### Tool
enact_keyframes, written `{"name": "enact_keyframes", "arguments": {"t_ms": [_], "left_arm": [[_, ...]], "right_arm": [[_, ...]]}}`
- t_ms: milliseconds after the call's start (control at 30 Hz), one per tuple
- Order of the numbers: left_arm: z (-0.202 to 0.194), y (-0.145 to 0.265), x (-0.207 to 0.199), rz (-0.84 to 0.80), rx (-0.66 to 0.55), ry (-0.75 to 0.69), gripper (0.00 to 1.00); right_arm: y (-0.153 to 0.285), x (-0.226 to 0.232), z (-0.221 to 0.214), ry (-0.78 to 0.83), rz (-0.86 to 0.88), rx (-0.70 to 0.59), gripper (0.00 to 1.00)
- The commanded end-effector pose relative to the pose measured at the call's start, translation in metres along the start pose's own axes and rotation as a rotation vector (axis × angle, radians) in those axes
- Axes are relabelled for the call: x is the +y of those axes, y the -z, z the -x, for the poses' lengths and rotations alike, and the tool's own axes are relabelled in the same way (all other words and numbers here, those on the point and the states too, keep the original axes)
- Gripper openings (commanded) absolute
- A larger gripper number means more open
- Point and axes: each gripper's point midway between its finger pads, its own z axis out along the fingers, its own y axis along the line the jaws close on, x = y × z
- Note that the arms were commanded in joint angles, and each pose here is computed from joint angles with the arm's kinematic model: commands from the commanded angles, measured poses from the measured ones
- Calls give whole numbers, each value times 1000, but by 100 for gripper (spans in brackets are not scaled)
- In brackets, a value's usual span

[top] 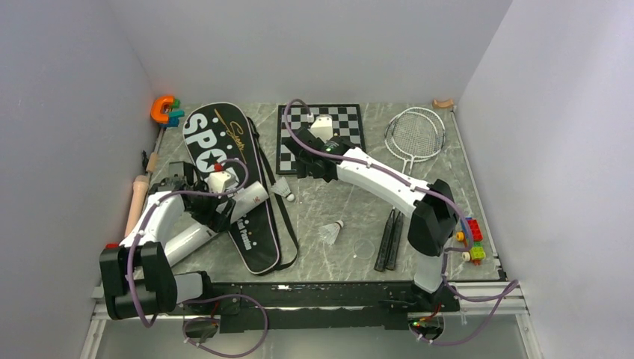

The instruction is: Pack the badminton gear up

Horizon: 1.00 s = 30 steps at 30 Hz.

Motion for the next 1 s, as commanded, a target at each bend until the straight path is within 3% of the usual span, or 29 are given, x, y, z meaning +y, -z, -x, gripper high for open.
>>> {"name": "enact_keyframes", "arguments": {"t_ms": [0,200,500,633,967], "left_arm": [[-2,-6,11,49,-10,-99,99],[-27,-21,17,91,41,-159,94],[-39,-13,23,183,39,-237,59],[-42,-7,22,211,34,-267,55],[-42,6,20,235,27,-308,56]], "right_arm": [[1,20,7,-18,53,6,100],[-8,45,7,-22,104,40,100],[-39,97,5,-39,166,106,96],[-57,113,3,-63,184,127,91],[-98,132,-6,-126,222,182,81]]}}
